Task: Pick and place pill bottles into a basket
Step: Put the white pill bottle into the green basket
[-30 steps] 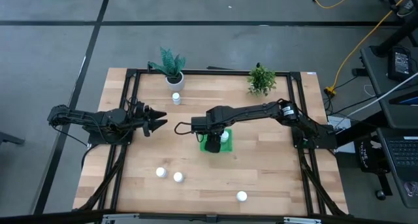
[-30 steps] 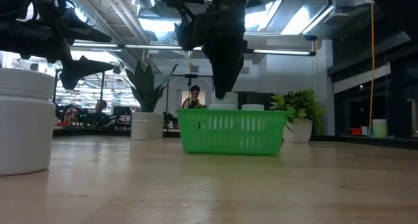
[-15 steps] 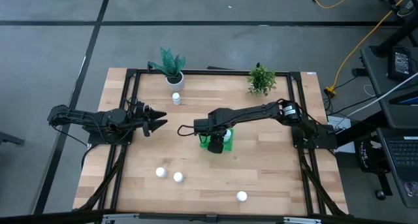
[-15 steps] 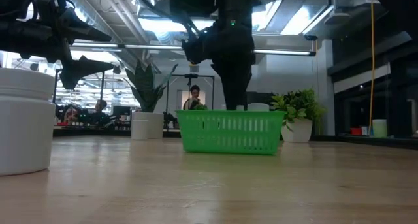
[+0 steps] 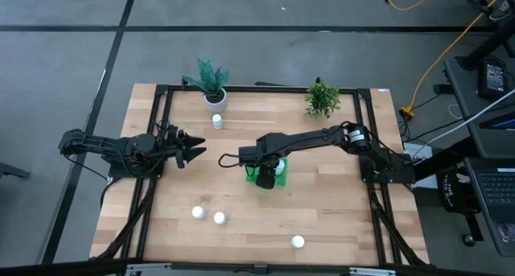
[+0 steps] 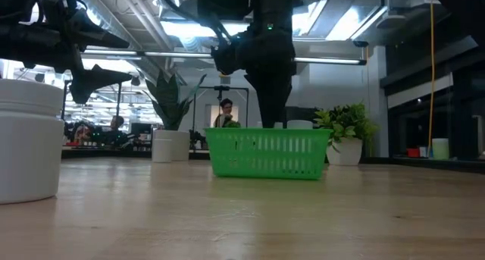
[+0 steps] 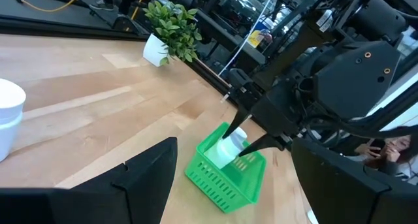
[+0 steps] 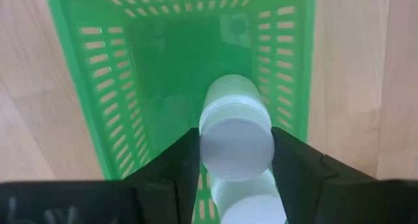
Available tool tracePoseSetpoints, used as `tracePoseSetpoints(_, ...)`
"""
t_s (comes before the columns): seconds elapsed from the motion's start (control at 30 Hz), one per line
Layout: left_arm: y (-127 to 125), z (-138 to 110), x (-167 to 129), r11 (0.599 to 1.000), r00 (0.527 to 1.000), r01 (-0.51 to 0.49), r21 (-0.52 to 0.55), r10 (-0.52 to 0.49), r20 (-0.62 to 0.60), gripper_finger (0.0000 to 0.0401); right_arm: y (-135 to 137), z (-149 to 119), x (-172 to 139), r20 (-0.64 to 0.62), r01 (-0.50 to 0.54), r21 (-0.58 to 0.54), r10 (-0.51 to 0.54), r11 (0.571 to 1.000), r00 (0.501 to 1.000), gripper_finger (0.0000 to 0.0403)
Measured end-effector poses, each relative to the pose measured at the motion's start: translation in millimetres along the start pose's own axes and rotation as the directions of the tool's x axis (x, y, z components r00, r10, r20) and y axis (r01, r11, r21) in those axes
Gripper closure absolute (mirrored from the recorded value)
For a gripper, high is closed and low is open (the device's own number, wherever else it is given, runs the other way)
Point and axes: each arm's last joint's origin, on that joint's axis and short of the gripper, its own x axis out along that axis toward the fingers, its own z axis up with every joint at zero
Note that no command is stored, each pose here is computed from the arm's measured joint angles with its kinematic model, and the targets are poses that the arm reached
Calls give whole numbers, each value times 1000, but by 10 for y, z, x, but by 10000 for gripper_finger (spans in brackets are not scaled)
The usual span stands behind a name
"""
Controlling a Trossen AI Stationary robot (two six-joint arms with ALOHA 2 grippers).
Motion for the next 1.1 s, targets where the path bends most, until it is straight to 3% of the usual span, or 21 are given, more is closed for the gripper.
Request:
tracePoseSetpoints(0.37, -7, -6, 0, 999, 999, 26, 34, -25, -21, 106, -91, 13, -59, 27, 4, 34, -5, 999, 1000, 237)
tracePoseSetpoints(0.77, -5, -9, 0, 999, 999, 25, 46, -24, -25, 106, -179, 31, -86, 39, 10, 66, -13, 998, 999, 140)
tracePoseSetpoints(1.1, -5, -12, 0, 998, 999, 28, 54, -26, -30, 106, -208, 34, -268, 43, 58, 65, -61, 996, 997, 114)
